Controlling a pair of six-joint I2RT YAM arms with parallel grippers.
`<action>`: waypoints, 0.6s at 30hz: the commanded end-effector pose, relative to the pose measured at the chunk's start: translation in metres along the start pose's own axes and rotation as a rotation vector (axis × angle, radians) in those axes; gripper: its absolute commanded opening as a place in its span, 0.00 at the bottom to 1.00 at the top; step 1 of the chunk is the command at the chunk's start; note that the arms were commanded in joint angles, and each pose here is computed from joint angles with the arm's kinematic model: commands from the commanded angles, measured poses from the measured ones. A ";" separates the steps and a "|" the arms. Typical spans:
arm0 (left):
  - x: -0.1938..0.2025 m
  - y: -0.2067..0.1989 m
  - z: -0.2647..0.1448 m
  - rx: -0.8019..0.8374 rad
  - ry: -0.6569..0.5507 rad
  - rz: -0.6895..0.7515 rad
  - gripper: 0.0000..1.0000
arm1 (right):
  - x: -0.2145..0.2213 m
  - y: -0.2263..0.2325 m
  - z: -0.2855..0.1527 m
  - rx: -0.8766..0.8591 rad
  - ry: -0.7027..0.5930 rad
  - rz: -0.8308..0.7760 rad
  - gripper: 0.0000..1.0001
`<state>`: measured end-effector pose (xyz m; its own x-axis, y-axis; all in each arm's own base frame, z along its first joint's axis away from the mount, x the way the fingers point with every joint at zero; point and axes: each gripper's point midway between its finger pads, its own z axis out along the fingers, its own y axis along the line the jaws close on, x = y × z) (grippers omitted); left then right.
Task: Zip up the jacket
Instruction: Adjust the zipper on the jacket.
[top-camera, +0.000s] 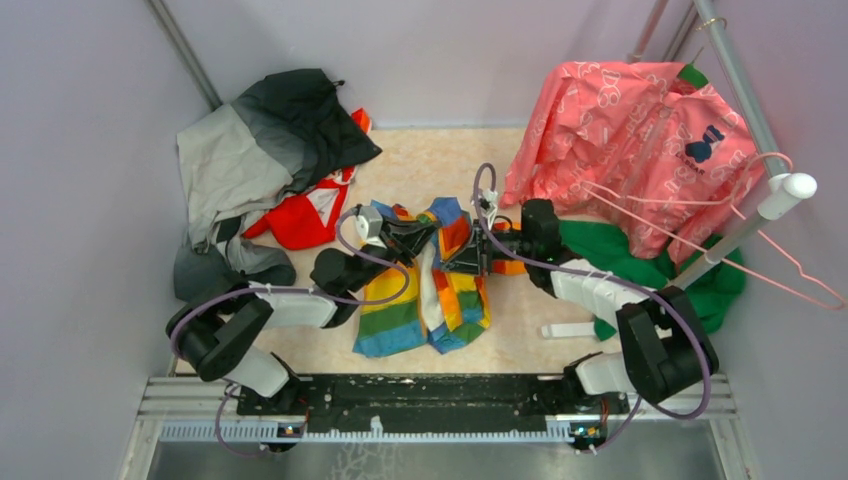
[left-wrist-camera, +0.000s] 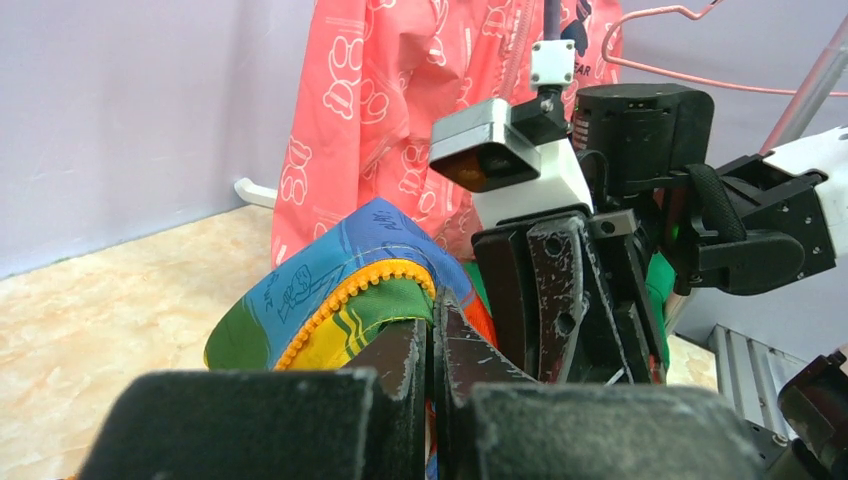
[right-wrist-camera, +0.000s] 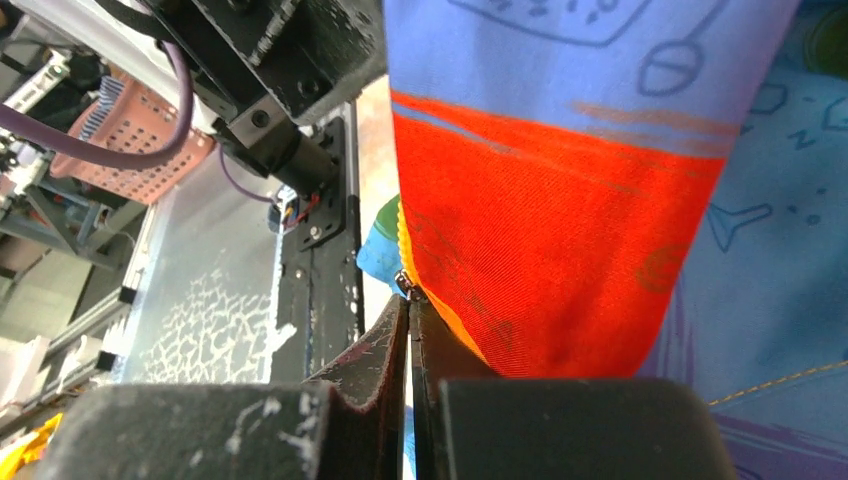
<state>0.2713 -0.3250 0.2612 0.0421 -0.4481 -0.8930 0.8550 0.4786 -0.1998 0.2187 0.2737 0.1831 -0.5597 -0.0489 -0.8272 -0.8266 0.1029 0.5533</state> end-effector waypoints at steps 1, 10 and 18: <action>-0.042 -0.012 0.010 0.069 -0.151 0.051 0.00 | -0.002 -0.005 0.006 0.014 0.045 -0.069 0.00; -0.071 0.014 -0.006 0.007 -0.192 0.078 0.00 | 0.013 -0.020 -0.008 0.047 0.147 -0.123 0.00; -0.105 0.031 -0.008 -0.004 -0.221 0.130 0.00 | 0.018 -0.023 -0.007 0.044 0.175 -0.143 0.00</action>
<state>0.2928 -0.2791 0.2896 0.1269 -0.4650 -0.8762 0.8324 0.5302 -0.1608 0.2291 0.2645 0.1600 -0.4659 -0.2037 -0.8611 -0.8841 0.1484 0.4432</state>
